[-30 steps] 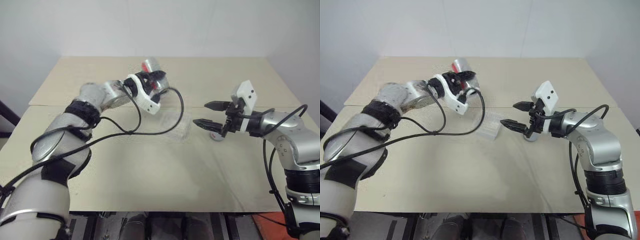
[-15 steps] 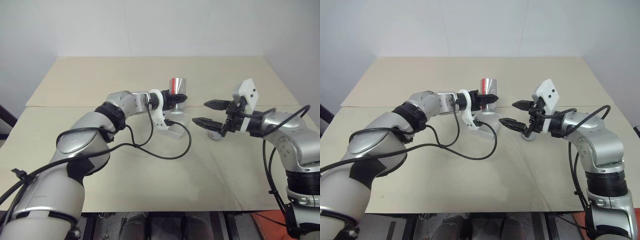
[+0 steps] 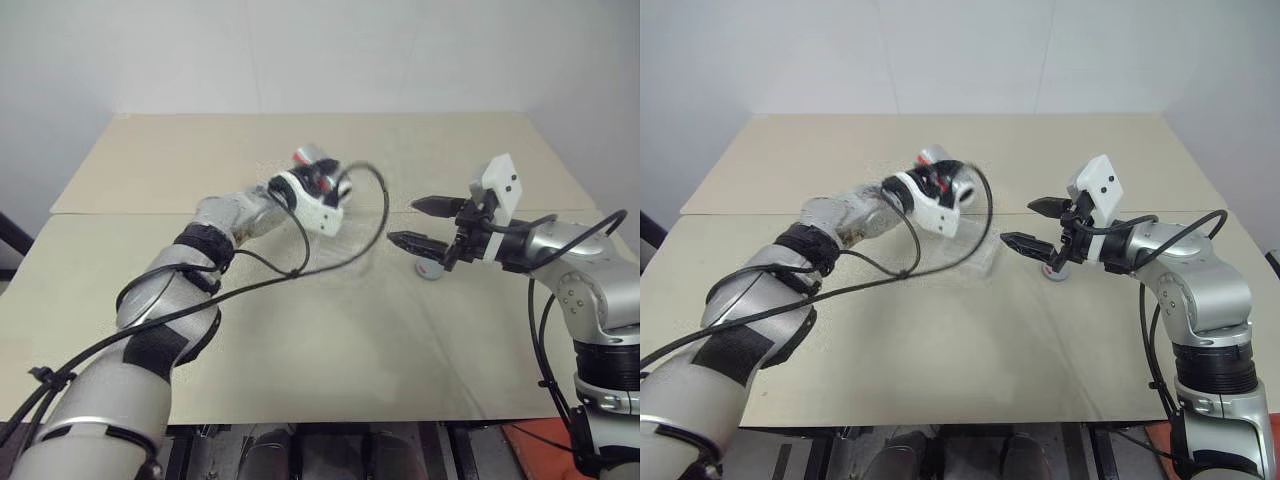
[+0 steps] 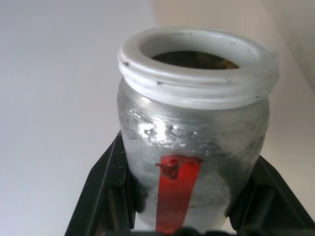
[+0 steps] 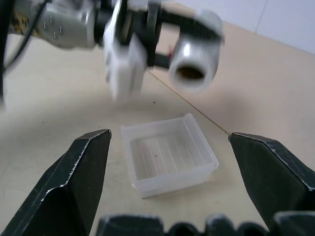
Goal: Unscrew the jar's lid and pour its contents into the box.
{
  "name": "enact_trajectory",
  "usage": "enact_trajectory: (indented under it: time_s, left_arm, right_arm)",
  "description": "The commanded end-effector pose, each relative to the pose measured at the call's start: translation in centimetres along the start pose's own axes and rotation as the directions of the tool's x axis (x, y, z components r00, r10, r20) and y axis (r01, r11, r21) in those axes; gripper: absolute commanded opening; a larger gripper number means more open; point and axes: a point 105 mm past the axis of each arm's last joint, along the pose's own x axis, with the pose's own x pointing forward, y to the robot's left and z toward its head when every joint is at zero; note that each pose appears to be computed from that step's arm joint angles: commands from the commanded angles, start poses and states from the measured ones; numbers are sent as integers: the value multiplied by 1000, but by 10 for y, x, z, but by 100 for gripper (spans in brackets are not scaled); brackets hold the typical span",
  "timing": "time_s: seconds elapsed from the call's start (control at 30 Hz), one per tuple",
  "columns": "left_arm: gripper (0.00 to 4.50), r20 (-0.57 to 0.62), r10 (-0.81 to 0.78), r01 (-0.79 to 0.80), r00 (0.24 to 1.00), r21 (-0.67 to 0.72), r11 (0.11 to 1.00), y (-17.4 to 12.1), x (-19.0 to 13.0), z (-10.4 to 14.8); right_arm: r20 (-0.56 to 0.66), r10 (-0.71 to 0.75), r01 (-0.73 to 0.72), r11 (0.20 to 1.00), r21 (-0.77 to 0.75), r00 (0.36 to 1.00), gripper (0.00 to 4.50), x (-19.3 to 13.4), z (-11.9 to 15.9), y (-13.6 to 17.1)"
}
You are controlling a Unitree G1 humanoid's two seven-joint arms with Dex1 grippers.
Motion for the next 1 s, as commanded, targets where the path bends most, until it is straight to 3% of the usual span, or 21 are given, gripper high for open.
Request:
enact_trajectory:
  time_s: [0.03, 0.13, 0.23, 0.47, 0.6, 0.7, 0.77, 0.8, 0.83, 0.87, 0.93, 1.0]
  left_arm:
    - [193, -67, 87, -107, 994, -430, 897, 21, 2, -5]
    - [193, -149, 59, -144, 987, -665, 733, 19, 0, -13]
    - [193, -142, 12, -133, 990, -888, 441, 18, -7, -16]
    - [193, -201, -42, -189, 979, -963, 193, -7, -26, -23]
    - [193, -220, -56, -204, 974, -957, 206, -11, -33, -23]
    - [193, -234, -44, -202, 971, -907, 371, -7, -32, -24]
    - [193, -231, 8, -172, 973, -697, 696, 6, -28, -20]
    - [193, -232, 29, -157, 972, -555, 817, 9, -25, -19]
    - [193, -235, 62, -139, 970, -328, 934, 13, -22, -19]
    - [193, -218, 95, -121, 971, -111, 986, 17, -19, -19]
    - [193, -142, 129, -85, 982, 277, 957, 23, -13, -13]
    - [193, -40, 123, -80, 992, 551, 831, 28, -4, -1]
  right_arm:
    - [37, 4, -3, 999, -32, 999, 445, -5, 13, 2]
    - [45, 13, -12, 1000, -23, 999, 445, -4, 14, 3]
    - [52, 19, -18, 1000, -14, 998, 445, -3, 14, 5]
    - [66, 12, -12, 1000, 6, 998, 445, -3, 14, 7]
    - [69, 8, -9, 1000, 11, 998, 445, -4, 12, 9]
    - [70, 6, -7, 1000, 12, 998, 445, -4, 12, 9]
    - [69, 7, -7, 1000, 9, 998, 445, -4, 12, 8]
    - [70, 7, -8, 1000, 7, 998, 445, -3, 13, 7]
    - [70, 9, -9, 1000, 5, 997, 445, -2, 13, 7]
    - [71, 10, -10, 1000, 2, 997, 445, -2, 13, 7]
    - [74, 12, -12, 1000, -2, 997, 445, -1, 14, 7]
    - [79, 13, -12, 1000, -6, 997, 445, 0, 15, 7]
